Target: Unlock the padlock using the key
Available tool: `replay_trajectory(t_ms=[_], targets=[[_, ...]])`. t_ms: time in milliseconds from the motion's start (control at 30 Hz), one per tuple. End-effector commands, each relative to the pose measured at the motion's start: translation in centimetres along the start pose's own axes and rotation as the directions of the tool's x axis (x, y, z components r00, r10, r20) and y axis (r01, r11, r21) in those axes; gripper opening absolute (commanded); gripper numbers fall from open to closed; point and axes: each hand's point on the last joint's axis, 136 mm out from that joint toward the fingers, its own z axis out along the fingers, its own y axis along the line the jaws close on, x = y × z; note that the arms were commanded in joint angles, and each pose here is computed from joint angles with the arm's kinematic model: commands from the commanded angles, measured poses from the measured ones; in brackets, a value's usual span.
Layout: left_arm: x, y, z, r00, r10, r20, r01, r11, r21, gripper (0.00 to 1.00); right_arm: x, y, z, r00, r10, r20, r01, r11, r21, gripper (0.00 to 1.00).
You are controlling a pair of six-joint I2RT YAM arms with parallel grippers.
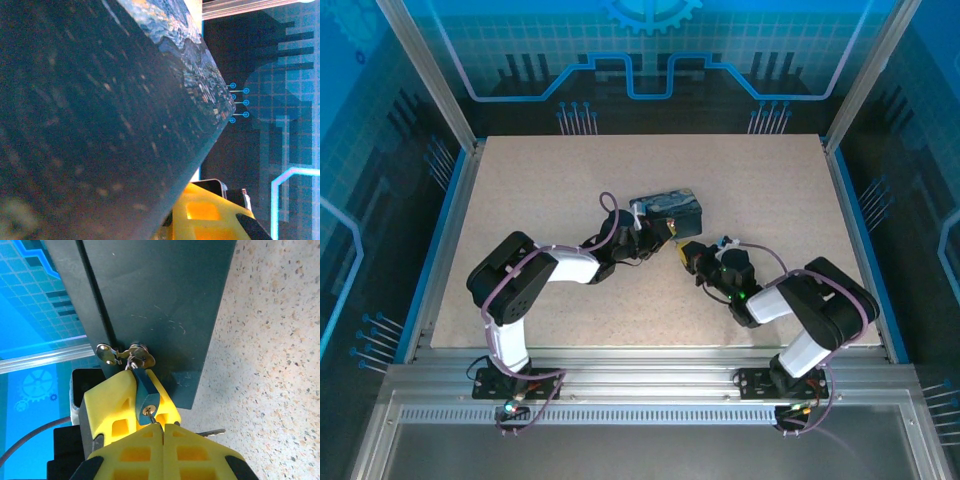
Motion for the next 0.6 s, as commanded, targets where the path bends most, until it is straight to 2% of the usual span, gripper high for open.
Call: replay_trajectory(t_ms=[0,200,567], targets=[[2.5,-1.9,0.1,0.996,0.006,-0.094,0.002,0.996,0.085,0.0,0.1,1.3,0.8,1.0,0.009,-0.011,-0.009,0.999,-0.047,0.0],[2.5,-1.9,0.1,0.996,0.007,-0.094,0.001,0.996,0.084,0.0,0.3,1.7,0.7,1.0,0.005,-0.007,-0.005,0.998,-0.055,0.0],[2.7,-1.8,0.1,0.995,0.005,-0.102,0.004,0.996,0.086,0.0,0.6,2.9,1.9,0.986,0.157,-0.052,-0.161,0.983,-0.091,0.0]])
